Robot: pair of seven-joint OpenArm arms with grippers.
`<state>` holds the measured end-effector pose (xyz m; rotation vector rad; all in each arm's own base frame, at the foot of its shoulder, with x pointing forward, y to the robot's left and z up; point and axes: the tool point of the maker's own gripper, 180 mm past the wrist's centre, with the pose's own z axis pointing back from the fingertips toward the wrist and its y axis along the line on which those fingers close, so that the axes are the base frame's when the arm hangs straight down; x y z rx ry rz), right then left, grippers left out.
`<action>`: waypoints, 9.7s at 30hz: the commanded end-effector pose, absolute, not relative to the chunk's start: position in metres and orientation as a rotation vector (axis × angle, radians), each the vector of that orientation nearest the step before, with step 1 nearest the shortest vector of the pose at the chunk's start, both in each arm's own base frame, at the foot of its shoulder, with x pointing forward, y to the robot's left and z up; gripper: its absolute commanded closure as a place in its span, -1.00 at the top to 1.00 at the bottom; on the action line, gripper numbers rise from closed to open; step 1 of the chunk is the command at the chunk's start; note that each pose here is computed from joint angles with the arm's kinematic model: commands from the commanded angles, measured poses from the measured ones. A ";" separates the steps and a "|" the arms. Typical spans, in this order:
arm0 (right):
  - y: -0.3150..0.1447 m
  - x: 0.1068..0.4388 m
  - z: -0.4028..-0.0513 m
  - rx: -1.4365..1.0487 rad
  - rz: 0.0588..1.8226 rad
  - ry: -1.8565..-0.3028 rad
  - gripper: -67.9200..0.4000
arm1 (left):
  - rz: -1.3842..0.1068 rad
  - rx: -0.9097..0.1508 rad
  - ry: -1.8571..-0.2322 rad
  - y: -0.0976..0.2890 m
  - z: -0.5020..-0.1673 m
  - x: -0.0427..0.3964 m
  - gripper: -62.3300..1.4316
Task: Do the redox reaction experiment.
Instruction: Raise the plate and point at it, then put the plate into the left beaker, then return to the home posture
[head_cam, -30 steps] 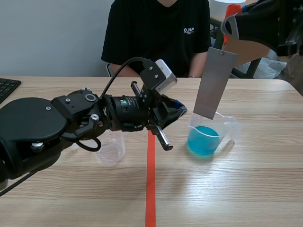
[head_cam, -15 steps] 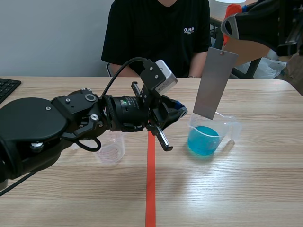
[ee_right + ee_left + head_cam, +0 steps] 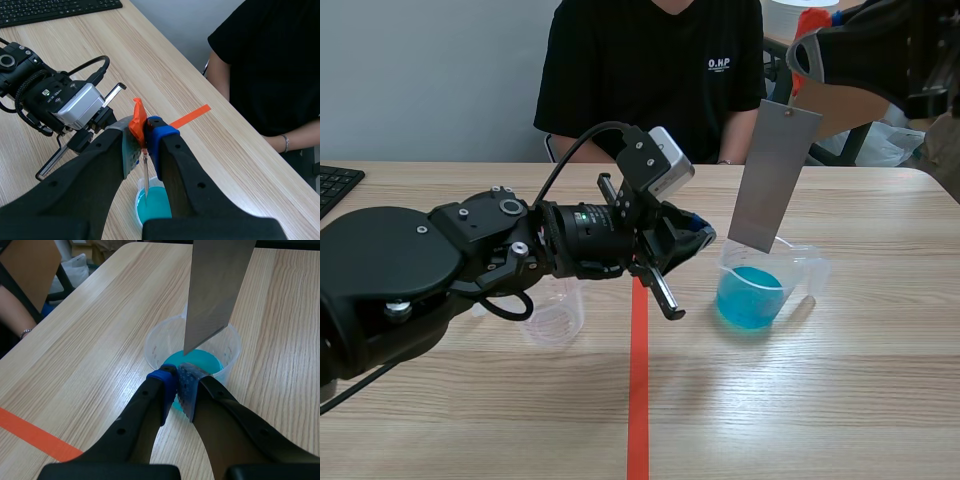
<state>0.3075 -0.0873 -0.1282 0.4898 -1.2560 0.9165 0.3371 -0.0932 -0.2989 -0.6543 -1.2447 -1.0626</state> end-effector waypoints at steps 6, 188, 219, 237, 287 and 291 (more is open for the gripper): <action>-0.088 0.307 -0.115 0.481 0.939 -1.296 -0.95 | -1.061 -0.688 -1.289 -0.102 -0.283 0.338 -0.81; 0.133 0.331 -0.228 0.739 1.240 -1.077 -0.73 | -0.078 -0.064 -0.673 0.226 -0.430 0.026 1.00; 0.172 0.274 -0.186 1.130 1.182 -1.053 0.97 | -0.078 -0.063 -0.673 0.226 -0.430 0.026 1.00; 0.073 0.298 -0.183 0.927 1.077 -1.203 0.96 | -0.159 -0.052 -0.663 0.230 -0.429 0.029 1.00; -0.105 0.227 -0.199 0.428 0.800 -1.239 0.96 | -0.653 -0.175 -1.232 0.152 -0.220 0.236 1.00; -0.105 0.227 -0.200 0.426 0.801 -1.234 0.96 | -0.655 -0.202 -1.237 0.142 -0.216 0.235 1.00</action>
